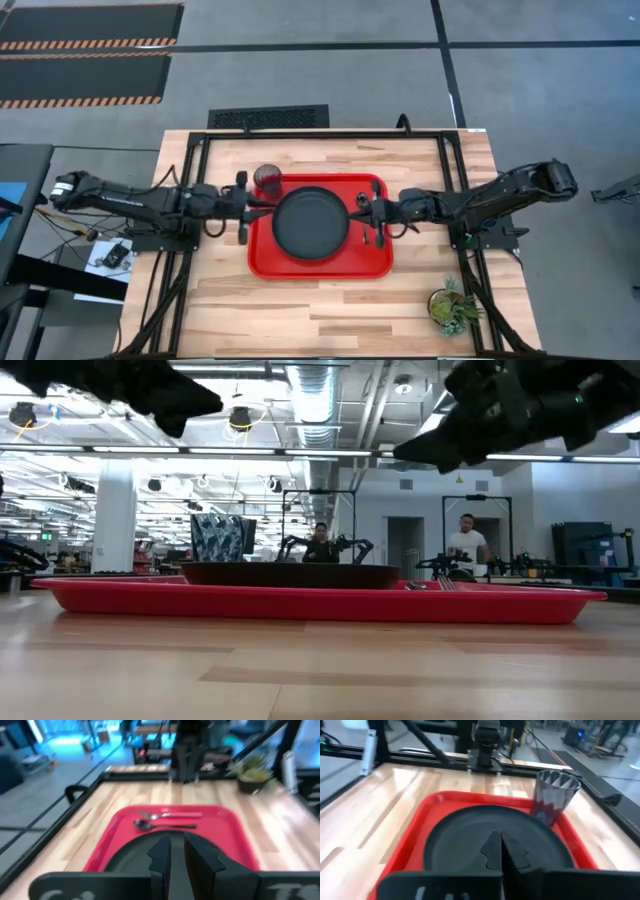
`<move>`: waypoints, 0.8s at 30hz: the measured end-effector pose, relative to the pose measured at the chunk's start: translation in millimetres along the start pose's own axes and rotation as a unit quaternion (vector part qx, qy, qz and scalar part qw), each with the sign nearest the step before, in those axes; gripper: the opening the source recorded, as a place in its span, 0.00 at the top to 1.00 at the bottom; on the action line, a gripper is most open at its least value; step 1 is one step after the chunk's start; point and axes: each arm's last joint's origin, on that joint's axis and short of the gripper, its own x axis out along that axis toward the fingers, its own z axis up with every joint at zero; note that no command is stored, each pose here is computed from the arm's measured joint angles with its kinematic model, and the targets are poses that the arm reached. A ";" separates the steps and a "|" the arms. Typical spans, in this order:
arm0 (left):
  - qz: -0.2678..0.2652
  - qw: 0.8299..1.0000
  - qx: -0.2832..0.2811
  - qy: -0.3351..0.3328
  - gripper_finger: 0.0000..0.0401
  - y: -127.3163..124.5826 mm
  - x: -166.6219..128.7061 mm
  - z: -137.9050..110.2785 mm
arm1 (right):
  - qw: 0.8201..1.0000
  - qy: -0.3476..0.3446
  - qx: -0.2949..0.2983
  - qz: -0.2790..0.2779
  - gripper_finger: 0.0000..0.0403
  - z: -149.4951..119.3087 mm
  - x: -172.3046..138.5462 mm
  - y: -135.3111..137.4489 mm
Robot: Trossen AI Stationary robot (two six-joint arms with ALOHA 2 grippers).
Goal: Pick and place plate/cup/fork/spoon on tray
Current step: Return to Home Position
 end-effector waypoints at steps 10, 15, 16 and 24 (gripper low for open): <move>-0.042 0.994 -0.029 -0.101 0.89 0.4 -21.1 -42.6 | 0.998 -0.063 0.015 0.008 0.99 -26.4 -44.3 -5.3; -0.045 0.992 -0.042 -0.114 0.89 2.0 -29.3 -57.3 | 0.994 -0.105 0.008 0.011 0.99 -37.6 -71.2 -3.1; -0.045 0.991 -0.043 -0.117 0.89 2.3 -31.0 -59.8 | 0.994 -0.111 0.009 0.007 0.99 -40.5 -76.4 -4.1; -0.044 0.988 -0.042 -0.145 0.89 4.8 -41.7 -78.7 | 0.992 -0.123 0.026 -0.031 0.99 -57.3 -105.1 -15.2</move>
